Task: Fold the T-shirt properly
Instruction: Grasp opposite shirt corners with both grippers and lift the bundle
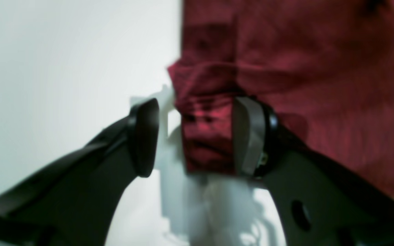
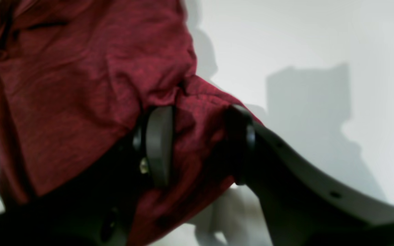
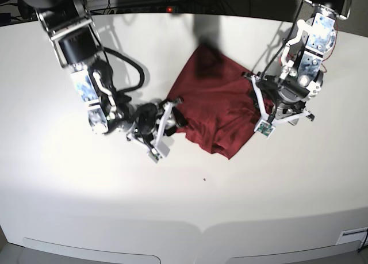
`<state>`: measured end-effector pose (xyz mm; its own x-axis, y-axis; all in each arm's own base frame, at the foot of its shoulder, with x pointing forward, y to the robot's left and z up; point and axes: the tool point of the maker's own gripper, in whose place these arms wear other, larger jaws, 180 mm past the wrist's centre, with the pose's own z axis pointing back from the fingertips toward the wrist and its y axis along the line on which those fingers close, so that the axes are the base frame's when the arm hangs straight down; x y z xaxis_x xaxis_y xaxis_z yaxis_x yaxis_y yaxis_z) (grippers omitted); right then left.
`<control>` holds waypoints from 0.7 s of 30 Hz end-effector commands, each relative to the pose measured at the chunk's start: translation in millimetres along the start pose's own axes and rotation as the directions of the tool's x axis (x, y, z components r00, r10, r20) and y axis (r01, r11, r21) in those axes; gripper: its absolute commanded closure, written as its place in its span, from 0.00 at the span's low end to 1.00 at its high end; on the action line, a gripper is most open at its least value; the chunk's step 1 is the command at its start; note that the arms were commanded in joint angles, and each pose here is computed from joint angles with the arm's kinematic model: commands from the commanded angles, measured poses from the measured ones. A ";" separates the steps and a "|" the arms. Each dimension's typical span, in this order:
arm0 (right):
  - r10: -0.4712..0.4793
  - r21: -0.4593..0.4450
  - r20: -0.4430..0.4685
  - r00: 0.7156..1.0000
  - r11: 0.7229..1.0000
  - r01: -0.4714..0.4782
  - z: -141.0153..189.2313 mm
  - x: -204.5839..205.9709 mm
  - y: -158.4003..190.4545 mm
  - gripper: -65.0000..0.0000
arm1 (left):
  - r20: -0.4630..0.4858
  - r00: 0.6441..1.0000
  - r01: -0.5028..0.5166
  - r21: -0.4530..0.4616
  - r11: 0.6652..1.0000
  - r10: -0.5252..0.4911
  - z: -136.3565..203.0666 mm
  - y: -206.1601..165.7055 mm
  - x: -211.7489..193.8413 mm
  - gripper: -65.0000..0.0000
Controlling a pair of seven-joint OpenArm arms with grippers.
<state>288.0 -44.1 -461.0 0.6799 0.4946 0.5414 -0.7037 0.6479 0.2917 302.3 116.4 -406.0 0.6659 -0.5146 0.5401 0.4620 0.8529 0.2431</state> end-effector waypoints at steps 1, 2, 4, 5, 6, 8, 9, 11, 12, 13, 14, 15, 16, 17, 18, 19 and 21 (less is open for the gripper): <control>0.014 -0.033 -0.208 0.978 0.999 -0.022 3.2 -53.4 -0.5 0.59 | 0.047 0.999 -0.009 0.005 1.000 0.008 3.0 5.4 14.5 0.49; 0.010 -0.040 -0.208 0.978 0.999 -0.019 5.3 -58.6 3.9 0.59 | 0.048 0.999 -0.015 -0.007 1.000 0.016 3.0 3.2 14.5 0.49; 0.003 -0.047 -0.208 0.978 0.999 -0.013 8.9 -69.3 14.1 0.59 | 0.047 0.999 -0.011 -0.015 1.000 0.012 3.0 1.6 14.0 0.49; -0.004 -0.050 -0.207 0.978 0.999 -0.006 10.1 -73.7 19.6 0.59 | 0.046 0.999 -0.011 -0.015 1.000 0.012 2.9 1.6 13.8 0.49; -0.013 -0.054 -0.209 0.978 0.999 0.001 10.9 -77.8 24.9 0.59 | 0.043 0.999 -0.010 -0.012 1.000 0.011 2.9 2.0 13.0 0.49; -0.034 -0.062 -0.191 0.981 0.998 0.022 12.6 -80.9 34.0 0.59 | 0.040 0.999 -0.010 -0.013 1.000 0.010 2.9 1.5 12.1 0.49; -0.047 -0.069 -0.172 0.984 0.997 0.035 14.4 -79.1 35.4 0.59 | 0.040 0.999 -0.010 -0.013 1.000 0.011 2.9 1.5 12.1 0.49; -0.071 -0.090 -0.126 0.989 0.994 0.060 19.8 -71.0 32.4 0.59 | 0.041 0.999 -0.004 -0.002 1.000 0.004 2.9 4.0 13.1 0.49; -0.085 -0.104 -0.100 0.991 0.992 0.075 23.3 -64.7 27.8 0.59 | 0.040 0.999 0.009 0.018 1.000 -0.010 3.0 8.0 13.7 0.49; -0.100 -0.120 -0.072 0.992 0.989 0.091 27.1 -58.0 22.3 0.59 | 0.041 0.999 0.021 0.038 0.999 -0.023 3.2 12.8 16.1 0.49; -0.118 -0.134 -0.043 0.992 0.985 0.111 31.4 -51.9 16.6 0.59 | 0.045 0.998 0.031 0.057 0.998 -0.034 3.5 17.3 19.2 0.49; -0.135 -0.146 -0.020 0.991 0.981 0.131 35.3 -47.3 11.9 0.59 | 0.053 0.998 0.038 0.073 0.997 -0.042 4.0 22.2 24.2 0.49; -0.152 -0.154 -0.006 0.988 0.977 0.149 38.6 -44.4 8.6 0.59 | 0.065 0.997 0.040 0.082 0.996 -0.046 4.6 25.8 29.8 0.49; -0.166 -0.161 0.003 0.986 0.973 0.164 41.0 -43.3 6.5 0.59 | 0.076 0.996 0.040 0.088 0.995 -0.046 5.2 28.7 35.4 0.49; -0.177 -0.164 0.018 0.984 0.970 0.178 42.5 -41.9 5.6 0.59 | 0.086 0.995 0.039 0.092 0.995 -0.047 5.7 31.1 40.1 0.49; -0.177 -0.161 0.034 0.984 0.970 0.180 44.2 -38.9 5.4 0.59 | 0.095 0.994 0.036 0.092 0.995 -0.044 6.2 32.4 44.2 0.49; -0.166 -0.157 0.068 0.984 0.972 0.175 46.7 -29.3 5.5 0.59 | 0.100 0.994 0.034 0.100 0.994 -0.044 6.9 35.8 48.3 0.49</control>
<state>252.9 -74.6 -438.0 0.7715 0.3122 0.5544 -0.5300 0.7974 0.2885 337.6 121.8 -378.1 0.6069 -0.5470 0.5766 0.4423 0.8352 0.3269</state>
